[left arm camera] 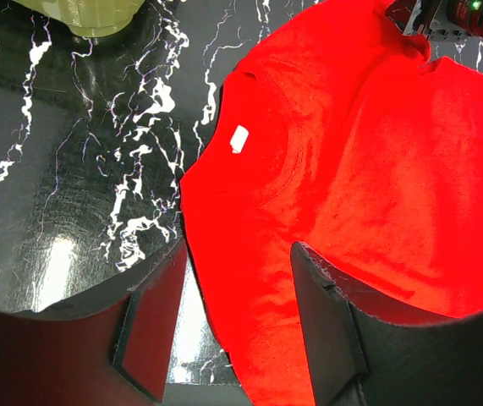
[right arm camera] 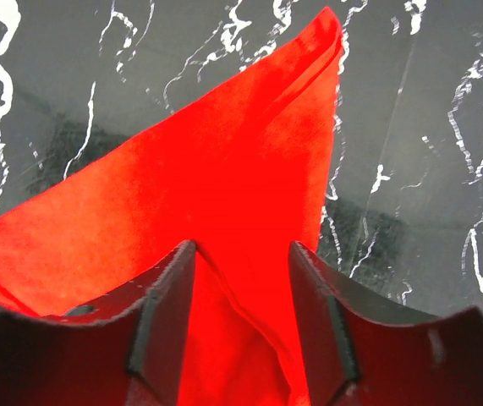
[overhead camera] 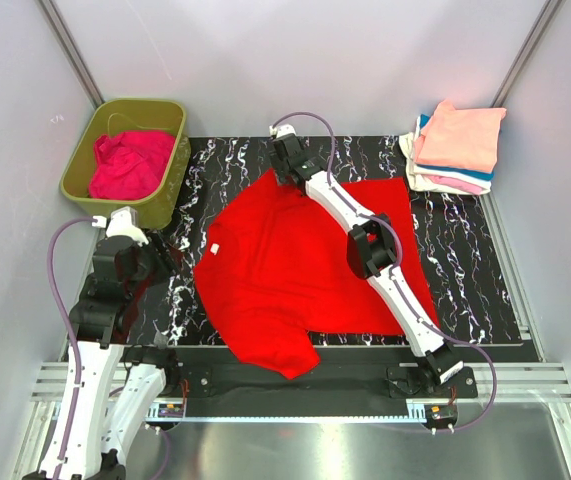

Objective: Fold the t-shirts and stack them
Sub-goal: Flatten the tshirt out

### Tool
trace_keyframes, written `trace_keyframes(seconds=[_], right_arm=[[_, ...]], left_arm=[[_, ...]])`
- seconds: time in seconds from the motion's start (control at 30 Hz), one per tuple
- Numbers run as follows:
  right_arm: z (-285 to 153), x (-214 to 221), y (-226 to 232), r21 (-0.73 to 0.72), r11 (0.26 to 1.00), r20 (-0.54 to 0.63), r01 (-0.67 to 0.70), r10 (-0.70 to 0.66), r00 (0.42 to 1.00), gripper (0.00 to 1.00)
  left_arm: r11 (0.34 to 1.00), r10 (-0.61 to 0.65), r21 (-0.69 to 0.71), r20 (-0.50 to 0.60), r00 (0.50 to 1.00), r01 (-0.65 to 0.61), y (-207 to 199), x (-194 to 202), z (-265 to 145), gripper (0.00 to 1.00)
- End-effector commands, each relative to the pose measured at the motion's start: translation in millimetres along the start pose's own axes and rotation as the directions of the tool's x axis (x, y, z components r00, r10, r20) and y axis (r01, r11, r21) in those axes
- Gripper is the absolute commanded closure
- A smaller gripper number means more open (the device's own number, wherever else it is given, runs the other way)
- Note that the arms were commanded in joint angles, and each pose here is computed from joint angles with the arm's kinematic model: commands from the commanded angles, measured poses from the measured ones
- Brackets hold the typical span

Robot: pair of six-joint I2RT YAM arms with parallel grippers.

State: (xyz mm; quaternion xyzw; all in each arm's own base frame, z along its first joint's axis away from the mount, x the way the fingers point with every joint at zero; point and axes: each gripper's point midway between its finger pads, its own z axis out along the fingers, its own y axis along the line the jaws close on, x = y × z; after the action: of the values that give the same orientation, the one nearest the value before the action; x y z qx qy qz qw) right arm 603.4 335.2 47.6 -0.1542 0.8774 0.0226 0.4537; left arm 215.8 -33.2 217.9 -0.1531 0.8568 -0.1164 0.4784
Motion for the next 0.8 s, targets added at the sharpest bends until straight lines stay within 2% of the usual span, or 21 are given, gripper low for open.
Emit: trace_keyframes(seconds=[0.0,0.1,0.13,0.23,0.37,0.53,0.63,0.77], right_arm=[[0,-20,0,0.039,0.999,0.079,0.003,-0.006,0.997,0.46],[3,-16,-8,0.059,0.997,0.067,0.042,-0.046,0.997,0.52],[3,-15,-9,0.059,0.997,0.065,0.042,-0.046,0.997,0.58],[2,-12,-6,0.037,0.998,0.051,0.047,-0.049,0.998,0.62],[0,-6,6,-0.039,0.998,0.031,0.053,-0.052,0.998,0.63],[-3,0,9,-0.057,0.997,0.007,0.055,-0.055,0.998,0.64],[-4,-1,7,-0.050,0.997,0.009,0.054,-0.054,0.998,0.76],[-13,-27,-2,-0.003,0.999,0.076,0.037,-0.036,0.996,0.93]], left_arm=[[0.999,0.016,0.029,0.024,1.000,-0.017,-5,-6,4,0.43],[1.000,0.013,0.026,0.024,1.000,-0.014,-4,-7,5,0.43],[1.000,0.013,0.026,0.024,1.000,-0.014,-4,-7,5,0.43],[1.000,0.012,0.024,0.023,1.000,-0.013,-4,-6,5,0.43],[1.000,0.011,0.023,0.025,1.000,-0.011,-4,-7,5,0.43],[1.000,0.011,0.019,0.025,1.000,-0.011,-3,-7,5,0.43],[1.000,0.009,0.019,0.025,1.000,-0.010,-3,-7,5,0.43],[1.000,0.009,0.018,0.024,1.000,-0.009,-2,-7,5,0.43]])
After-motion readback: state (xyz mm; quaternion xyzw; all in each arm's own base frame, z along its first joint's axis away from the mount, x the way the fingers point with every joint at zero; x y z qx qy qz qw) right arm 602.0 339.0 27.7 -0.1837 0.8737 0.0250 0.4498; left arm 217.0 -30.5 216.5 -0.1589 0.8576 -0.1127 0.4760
